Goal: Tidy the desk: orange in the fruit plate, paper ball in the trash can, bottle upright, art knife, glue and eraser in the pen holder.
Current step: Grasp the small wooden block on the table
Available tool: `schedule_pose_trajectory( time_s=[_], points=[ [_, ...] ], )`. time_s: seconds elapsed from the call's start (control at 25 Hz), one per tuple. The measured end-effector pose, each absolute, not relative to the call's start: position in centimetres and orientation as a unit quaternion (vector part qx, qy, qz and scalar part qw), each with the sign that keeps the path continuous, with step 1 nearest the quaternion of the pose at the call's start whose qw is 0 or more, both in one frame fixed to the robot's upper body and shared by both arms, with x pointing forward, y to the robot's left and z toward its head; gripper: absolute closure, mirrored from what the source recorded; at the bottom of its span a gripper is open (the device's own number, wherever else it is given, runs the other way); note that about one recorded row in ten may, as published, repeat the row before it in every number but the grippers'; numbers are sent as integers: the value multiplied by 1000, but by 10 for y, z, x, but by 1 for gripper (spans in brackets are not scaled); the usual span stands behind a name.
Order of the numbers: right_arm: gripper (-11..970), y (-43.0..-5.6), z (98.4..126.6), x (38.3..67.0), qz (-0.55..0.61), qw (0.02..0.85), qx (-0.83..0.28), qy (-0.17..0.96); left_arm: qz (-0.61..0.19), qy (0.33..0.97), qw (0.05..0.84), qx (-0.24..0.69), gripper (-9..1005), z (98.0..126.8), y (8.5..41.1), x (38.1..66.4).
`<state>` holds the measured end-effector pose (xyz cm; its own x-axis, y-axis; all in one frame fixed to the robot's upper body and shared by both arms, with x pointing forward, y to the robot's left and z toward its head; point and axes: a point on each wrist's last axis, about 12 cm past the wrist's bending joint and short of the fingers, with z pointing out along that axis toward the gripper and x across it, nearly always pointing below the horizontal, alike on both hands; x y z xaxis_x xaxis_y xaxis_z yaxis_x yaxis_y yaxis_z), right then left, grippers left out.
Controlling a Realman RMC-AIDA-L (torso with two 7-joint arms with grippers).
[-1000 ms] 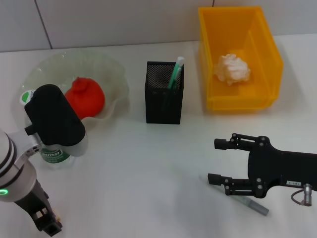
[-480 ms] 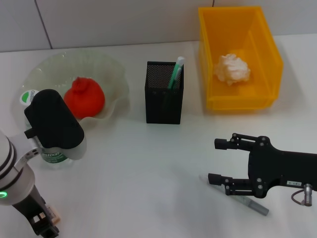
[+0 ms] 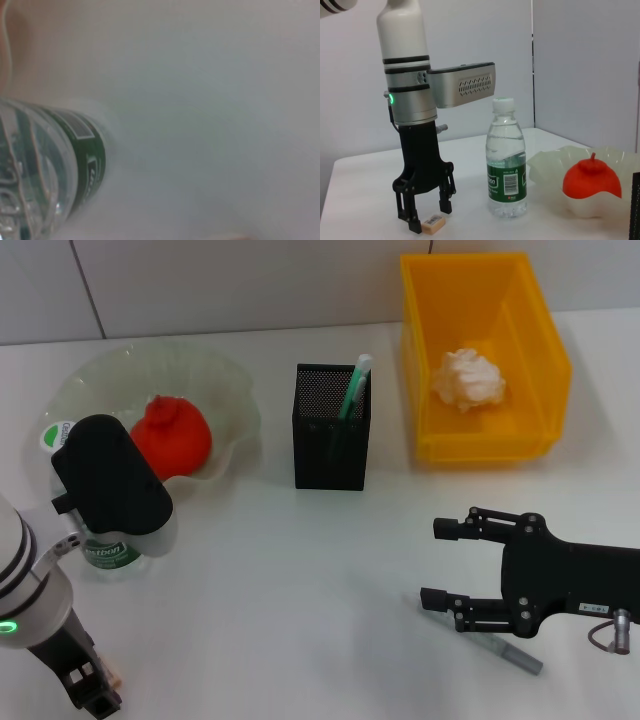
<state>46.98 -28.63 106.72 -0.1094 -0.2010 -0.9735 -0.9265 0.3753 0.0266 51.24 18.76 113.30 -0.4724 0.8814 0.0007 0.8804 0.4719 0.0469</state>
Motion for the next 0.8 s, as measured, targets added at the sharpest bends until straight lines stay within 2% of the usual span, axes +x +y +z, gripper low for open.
schedule_pose_trajectory(
  time_s=[0.28,0.48,0.8],
  points=[
    [192,-287,1067,470,356,510,-430,654,22,856,15,516,288,1135,187,513],
    [192,-287,1068,470,355,511,-430,654,23,855,10,518,449,1134,186,514],
    [192,-286,1068,471,355,511,-430,654,22,856,8,517,485,1134,186,513]
  ],
)
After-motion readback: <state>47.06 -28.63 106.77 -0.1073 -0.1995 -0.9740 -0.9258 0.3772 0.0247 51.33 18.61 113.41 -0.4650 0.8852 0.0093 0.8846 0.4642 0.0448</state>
